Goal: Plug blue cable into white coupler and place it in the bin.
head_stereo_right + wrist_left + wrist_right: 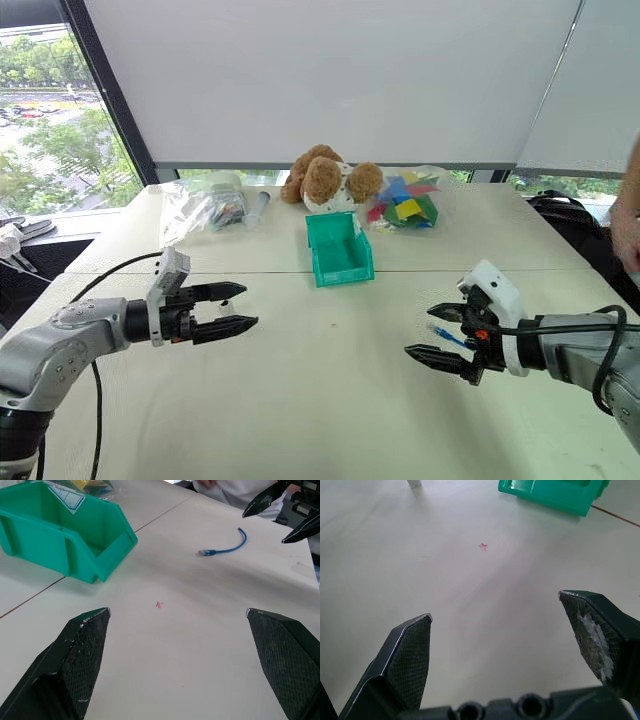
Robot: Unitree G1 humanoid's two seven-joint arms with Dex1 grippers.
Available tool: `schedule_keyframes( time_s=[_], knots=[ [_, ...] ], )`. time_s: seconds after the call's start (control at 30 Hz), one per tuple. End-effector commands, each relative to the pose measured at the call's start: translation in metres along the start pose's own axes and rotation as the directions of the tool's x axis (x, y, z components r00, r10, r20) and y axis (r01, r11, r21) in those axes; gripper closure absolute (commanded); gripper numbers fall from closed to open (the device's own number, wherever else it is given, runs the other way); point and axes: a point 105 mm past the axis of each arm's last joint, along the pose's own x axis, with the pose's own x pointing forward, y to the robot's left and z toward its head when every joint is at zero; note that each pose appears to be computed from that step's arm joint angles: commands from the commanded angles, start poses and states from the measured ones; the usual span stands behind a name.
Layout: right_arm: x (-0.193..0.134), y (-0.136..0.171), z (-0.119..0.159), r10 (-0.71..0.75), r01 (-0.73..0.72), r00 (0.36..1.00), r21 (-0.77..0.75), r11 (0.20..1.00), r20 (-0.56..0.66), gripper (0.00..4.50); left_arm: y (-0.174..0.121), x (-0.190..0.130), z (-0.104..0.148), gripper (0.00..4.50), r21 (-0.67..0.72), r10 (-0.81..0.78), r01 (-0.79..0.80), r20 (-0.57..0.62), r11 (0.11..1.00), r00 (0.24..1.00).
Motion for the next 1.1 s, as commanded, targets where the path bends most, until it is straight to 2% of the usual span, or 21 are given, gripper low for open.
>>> schedule_keyframes(
  time_s=[0.03, 0.23, 0.63, 0.9, 1.1],
  knots=[
    [-0.001, -0.004, 0.004, -0.020, 0.020, 1.000, -0.034, 0.999, 0.007, 0.06, 0.000, -0.006, 0.010, 0.00, 0.062, 0.025, -0.026, 0.017, 0.998, 1.000],
    [-0.002, -0.008, -0.003, -0.050, 0.050, 0.999, -0.018, 0.999, -0.004, 0.06, -0.001, -0.005, 0.019, 0.00, 0.040, 0.026, -0.029, 0.063, 0.999, 0.998],
    [-0.001, -0.028, -0.016, -0.119, 0.119, 0.993, 0.018, 0.993, -0.016, 0.06, -0.005, 0.006, 0.017, 0.00, 0.037, -0.001, -0.002, 0.077, 0.999, 0.997],
    [0.007, -0.065, -0.052, -0.143, 0.147, 0.987, 0.057, 0.987, -0.067, 0.06, -0.006, 0.014, 0.014, 0.00, 0.049, -0.023, 0.020, 0.063, 0.999, 0.998],
    [0.008, -0.082, -0.102, -0.148, 0.167, 0.975, 0.108, 0.980, -0.166, 0.06, -0.007, 0.010, 0.015, 0.00, 0.056, -0.013, 0.010, 0.057, 0.998, 0.998]
  ],
)
